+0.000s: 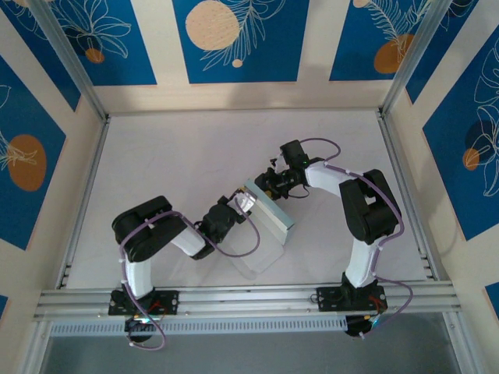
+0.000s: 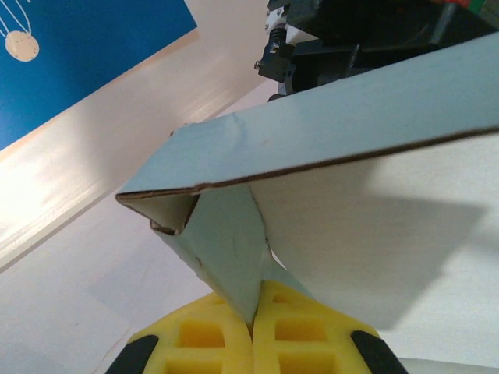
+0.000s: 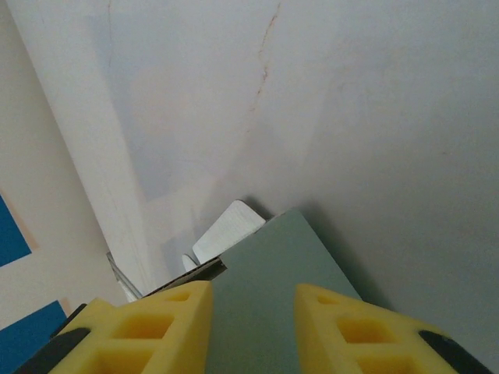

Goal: Fold the paper box

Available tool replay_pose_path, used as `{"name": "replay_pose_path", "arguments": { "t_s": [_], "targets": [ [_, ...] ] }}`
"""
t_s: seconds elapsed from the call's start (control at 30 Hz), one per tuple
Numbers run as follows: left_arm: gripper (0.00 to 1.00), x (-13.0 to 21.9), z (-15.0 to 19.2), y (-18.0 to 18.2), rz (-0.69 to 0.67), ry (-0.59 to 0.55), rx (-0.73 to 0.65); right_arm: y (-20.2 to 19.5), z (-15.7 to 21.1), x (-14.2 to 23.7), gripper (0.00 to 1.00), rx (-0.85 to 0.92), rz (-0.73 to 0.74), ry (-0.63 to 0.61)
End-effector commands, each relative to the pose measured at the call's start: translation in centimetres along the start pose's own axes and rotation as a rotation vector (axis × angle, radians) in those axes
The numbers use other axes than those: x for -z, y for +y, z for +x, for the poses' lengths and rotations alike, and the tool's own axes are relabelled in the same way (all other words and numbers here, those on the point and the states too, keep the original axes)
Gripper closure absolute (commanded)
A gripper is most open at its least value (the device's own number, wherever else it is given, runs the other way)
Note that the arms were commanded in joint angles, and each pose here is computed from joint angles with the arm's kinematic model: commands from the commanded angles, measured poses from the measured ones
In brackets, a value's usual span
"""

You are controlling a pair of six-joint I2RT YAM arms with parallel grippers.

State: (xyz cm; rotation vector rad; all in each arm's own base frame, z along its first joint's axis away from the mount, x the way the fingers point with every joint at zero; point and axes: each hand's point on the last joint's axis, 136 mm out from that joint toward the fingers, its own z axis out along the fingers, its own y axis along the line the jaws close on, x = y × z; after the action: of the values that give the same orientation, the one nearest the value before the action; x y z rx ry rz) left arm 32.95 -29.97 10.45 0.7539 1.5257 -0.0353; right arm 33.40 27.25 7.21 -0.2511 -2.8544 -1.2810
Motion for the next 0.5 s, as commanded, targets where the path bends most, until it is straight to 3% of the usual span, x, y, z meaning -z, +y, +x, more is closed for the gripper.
{"name": "replay_pose_path", "arguments": {
  "t_s": [0.0, 0.47],
  "targets": [
    [1.00, -0.9, 2.8, 1.1, -0.078, 0.108, -0.079, 4.4, 7.7, -0.5, 0.66, 0.045, -0.189, 0.332],
    [1.00, -1.6, 3.2, 2.7, -0.212, 0.161, -0.185, 9.0, 10.1, -0.5, 0.68, 0.082, -0.352, 0.458]
  ]
}}
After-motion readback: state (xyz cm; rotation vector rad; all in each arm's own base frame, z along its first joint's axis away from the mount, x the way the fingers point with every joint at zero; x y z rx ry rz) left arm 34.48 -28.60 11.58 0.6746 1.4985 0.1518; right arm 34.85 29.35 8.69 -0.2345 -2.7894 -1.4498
